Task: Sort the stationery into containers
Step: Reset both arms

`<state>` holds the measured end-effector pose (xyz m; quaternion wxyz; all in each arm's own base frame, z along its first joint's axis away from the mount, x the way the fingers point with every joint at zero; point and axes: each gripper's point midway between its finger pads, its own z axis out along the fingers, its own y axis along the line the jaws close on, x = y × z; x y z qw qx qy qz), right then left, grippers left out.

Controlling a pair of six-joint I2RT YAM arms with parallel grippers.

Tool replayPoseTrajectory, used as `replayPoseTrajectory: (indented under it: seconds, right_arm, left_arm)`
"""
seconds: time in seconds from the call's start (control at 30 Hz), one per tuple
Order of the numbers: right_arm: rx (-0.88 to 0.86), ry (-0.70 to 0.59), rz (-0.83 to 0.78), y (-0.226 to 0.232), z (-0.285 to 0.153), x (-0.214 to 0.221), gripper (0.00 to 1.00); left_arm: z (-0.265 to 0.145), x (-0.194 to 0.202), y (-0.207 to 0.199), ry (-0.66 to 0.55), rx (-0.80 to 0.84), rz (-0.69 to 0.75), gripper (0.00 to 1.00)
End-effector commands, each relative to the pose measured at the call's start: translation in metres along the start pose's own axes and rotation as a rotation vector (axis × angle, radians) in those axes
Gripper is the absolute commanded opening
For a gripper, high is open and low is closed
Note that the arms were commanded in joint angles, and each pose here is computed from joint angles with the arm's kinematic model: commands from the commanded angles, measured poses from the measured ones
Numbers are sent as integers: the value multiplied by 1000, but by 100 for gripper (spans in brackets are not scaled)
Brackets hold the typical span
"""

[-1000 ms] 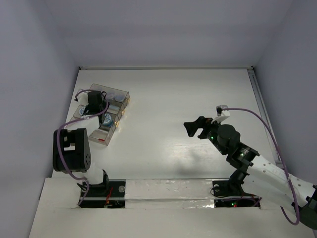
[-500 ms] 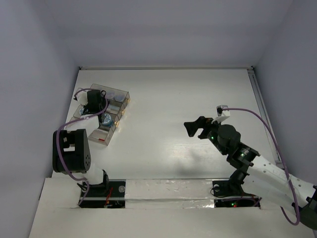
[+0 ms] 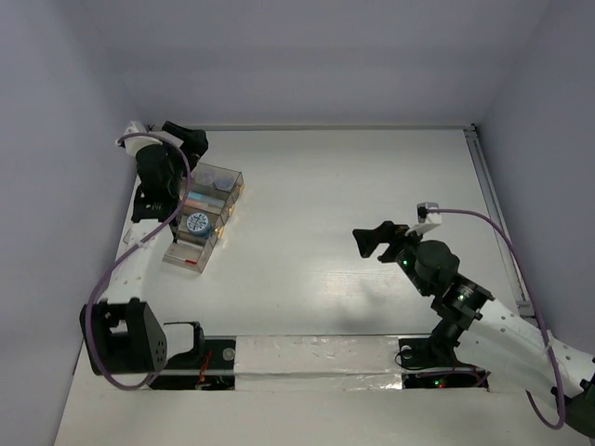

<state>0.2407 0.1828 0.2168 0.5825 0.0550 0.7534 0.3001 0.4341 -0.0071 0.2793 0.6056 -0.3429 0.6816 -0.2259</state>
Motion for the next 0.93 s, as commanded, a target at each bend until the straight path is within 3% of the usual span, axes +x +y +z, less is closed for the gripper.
replayPoseTrajectory:
  seconds: [0.0, 0.2, 0.4, 0.63, 0.9]
  right_arm:
    - [43, -129, 41, -11, -10, -26, 100]
    - [-6, -253, 60, -3, -34, -67, 100]
    - [16, -269, -17, 6, -43, -97, 100]
    - [22, -419, -29, 12, -75, -155, 100]
    - [74, -387, -57, 9, -59, -147, 100]
  left_arm:
    - [-51, -35, -72, -38, 261, 90, 99]
    - [-132, -52, -110, -100, 479, 199, 99]
    - [-194, -45, -113, -136, 612, 316, 99]
    - [-220, -34, -90, -166, 601, 393, 99]
    - [-210, -13, -81, -116, 611, 383, 99]
